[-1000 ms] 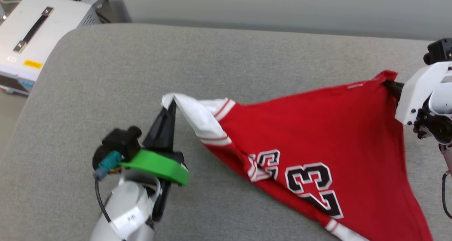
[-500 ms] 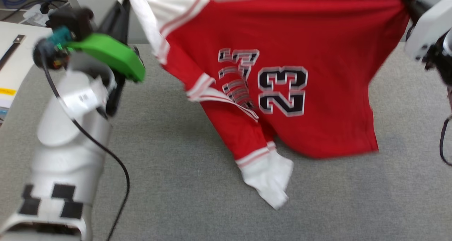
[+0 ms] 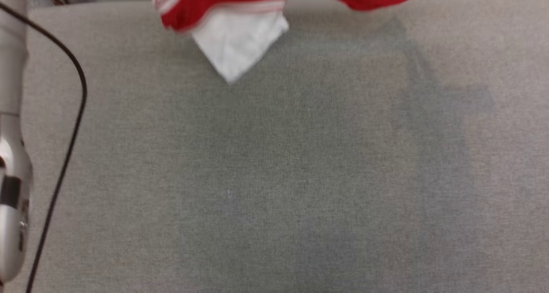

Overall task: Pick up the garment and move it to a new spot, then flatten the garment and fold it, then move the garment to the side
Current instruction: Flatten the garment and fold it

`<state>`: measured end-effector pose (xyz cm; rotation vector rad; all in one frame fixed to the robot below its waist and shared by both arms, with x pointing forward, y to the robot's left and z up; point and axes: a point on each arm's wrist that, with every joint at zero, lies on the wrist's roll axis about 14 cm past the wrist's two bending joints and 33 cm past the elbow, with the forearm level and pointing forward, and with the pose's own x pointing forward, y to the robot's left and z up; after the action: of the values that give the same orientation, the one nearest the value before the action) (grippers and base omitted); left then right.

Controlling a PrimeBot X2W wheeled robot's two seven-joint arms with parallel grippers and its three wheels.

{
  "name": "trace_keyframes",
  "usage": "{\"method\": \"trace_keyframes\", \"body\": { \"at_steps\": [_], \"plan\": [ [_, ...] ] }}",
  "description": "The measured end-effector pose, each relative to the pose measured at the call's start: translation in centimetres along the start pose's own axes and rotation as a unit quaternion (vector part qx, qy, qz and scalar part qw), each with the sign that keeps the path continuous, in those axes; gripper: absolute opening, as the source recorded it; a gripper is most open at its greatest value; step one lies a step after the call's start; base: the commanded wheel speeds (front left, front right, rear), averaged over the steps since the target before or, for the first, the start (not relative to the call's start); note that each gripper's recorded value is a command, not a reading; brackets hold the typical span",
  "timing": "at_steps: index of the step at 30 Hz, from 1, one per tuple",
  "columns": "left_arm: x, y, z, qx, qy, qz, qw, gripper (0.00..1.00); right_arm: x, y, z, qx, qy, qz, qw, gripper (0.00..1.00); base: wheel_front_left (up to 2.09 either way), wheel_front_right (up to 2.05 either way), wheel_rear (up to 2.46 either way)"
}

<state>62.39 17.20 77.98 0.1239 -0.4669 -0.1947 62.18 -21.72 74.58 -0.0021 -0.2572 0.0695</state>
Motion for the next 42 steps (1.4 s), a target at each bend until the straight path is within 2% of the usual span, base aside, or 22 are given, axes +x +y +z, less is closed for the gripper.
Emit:
{"method": "trace_keyframes", "body": {
  "at_steps": [4, 8, 11, 17, 23, 28, 35, 42],
  "plan": [
    [2.5, 0.5, -0.8, -0.003, -0.007, 0.006, 1.0, 0.0, 2.6, -0.3, 0.0, -0.012, -0.015, -0.005, 1.0, 0.0, 0.0, 0.0, 0.0],
    [3.9, 1.0, -3.7, -0.019, 0.003, 0.016, 1.0, 0.0, 4.9, -0.2, -1.6, -0.023, -0.014, -0.006, 1.0, 0.0, 0.0, 0.0, 0.0],
    [4.1, 0.7, -8.7, -0.047, 0.038, 0.024, 0.998, 0.0, 6.4, 0.3, -5.1, -0.028, 0.008, -0.001, 1.0, 0.0, 0.0, 0.0, 0.0],
    [2.9, 0.7, -16.4, -0.062, 0.095, 0.036, 0.993, 0.0, 7.8, 2.0, -12.2, -0.028, 0.058, 0.019, 0.998, 0.0, 0.0, 0.0, 0.0],
    [0.4, -0.1, -21.7, -0.09, 0.147, 0.044, 0.984, 0.0, 7.2, 3.2, -17.7, -0.015, 0.105, 0.034, 0.994, 0.0, 0.0, 0.0, 0.0],
    [-3.8, -1.9, -25.0, -0.135, 0.191, 0.048, 0.971, 0.0, 4.1, 4.5, -22.2, 0.006, 0.153, 0.05, 0.987, 0.0, 0.0, 0.0, 0.0],
    [-12.4, -4.5, -27.4, -0.194, 0.247, 0.047, 0.948, 0.0, -4.7, 4.4, -28.5, 0.036, 0.24, 0.056, 0.969, 0.0, 0.0, 0.0, 0.0],
    [-21.2, -5.5, -27.0, -0.205, 0.29, 0.044, 0.934, 0.0, -12.0, 3.4, -29.6, 0.063, 0.271, 0.05, 0.959, 0.0, 0.0, 0.0, 0.0]
  ]
}}
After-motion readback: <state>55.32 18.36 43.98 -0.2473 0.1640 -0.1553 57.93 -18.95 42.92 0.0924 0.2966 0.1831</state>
